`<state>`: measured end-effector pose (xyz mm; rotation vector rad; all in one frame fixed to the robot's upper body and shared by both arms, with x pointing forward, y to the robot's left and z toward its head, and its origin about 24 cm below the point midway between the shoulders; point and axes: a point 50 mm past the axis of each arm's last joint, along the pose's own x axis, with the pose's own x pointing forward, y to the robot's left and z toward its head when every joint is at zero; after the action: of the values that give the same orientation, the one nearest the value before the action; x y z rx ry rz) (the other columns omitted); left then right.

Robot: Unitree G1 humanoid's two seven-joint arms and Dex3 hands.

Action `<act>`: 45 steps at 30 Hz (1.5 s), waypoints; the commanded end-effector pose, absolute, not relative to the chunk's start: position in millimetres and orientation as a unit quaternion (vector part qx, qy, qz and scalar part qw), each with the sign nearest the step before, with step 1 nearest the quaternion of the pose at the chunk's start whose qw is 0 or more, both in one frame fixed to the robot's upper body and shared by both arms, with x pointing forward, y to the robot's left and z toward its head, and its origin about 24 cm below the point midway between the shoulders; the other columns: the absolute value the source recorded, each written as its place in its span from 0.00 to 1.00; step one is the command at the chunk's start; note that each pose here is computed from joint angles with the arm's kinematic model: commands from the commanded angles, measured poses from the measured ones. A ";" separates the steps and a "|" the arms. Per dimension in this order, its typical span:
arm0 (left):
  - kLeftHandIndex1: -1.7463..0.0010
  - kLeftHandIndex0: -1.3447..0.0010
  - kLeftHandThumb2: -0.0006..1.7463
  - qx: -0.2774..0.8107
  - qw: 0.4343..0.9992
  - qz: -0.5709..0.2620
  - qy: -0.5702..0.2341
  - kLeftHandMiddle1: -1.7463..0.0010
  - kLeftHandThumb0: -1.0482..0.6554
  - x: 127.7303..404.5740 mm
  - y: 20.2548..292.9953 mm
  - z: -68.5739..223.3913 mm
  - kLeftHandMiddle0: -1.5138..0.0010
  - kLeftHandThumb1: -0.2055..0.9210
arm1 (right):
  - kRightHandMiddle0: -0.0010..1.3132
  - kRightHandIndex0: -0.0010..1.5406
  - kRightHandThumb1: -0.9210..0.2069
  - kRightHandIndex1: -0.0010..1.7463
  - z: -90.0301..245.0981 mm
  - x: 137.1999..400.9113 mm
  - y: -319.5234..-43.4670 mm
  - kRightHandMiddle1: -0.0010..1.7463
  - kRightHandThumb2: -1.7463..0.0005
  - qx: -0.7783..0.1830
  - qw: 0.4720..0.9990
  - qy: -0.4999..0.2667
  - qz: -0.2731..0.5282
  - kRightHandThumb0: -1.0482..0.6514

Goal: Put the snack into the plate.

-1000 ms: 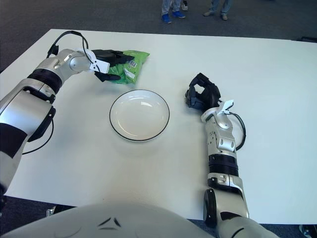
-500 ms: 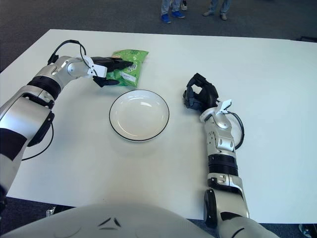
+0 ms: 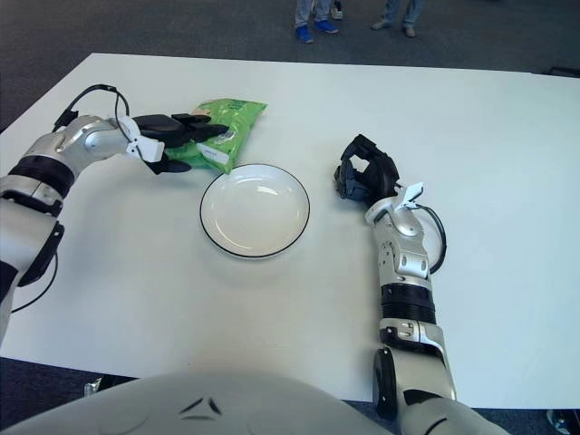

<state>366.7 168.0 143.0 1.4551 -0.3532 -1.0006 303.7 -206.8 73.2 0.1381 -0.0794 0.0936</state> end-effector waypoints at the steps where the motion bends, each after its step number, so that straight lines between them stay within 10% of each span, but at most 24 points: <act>1: 1.00 1.00 0.54 0.651 0.596 -0.445 -0.153 0.92 0.02 360.8 175.2 138.6 0.90 1.00 | 0.42 0.83 0.47 1.00 43.3 290.9 -206.2 1.00 0.30 0.096 0.995 0.023 0.032 0.35; 38: 0.91 1.00 0.59 0.657 0.488 -0.511 -0.264 0.70 0.00 312.3 201.8 159.3 0.91 1.00 | 0.43 0.83 0.48 1.00 44.5 289.9 -207.4 1.00 0.29 0.089 0.995 0.029 0.025 0.35; 45: 0.75 1.00 0.51 0.665 0.491 -0.486 -0.283 0.63 0.02 318.2 201.6 184.8 0.86 1.00 | 0.43 0.83 0.48 1.00 44.8 290.1 -207.4 1.00 0.29 0.090 0.995 0.029 0.023 0.34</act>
<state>315.5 199.1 165.1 1.5948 -0.6524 -1.2317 301.0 -207.8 73.1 0.1402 -0.0635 0.0702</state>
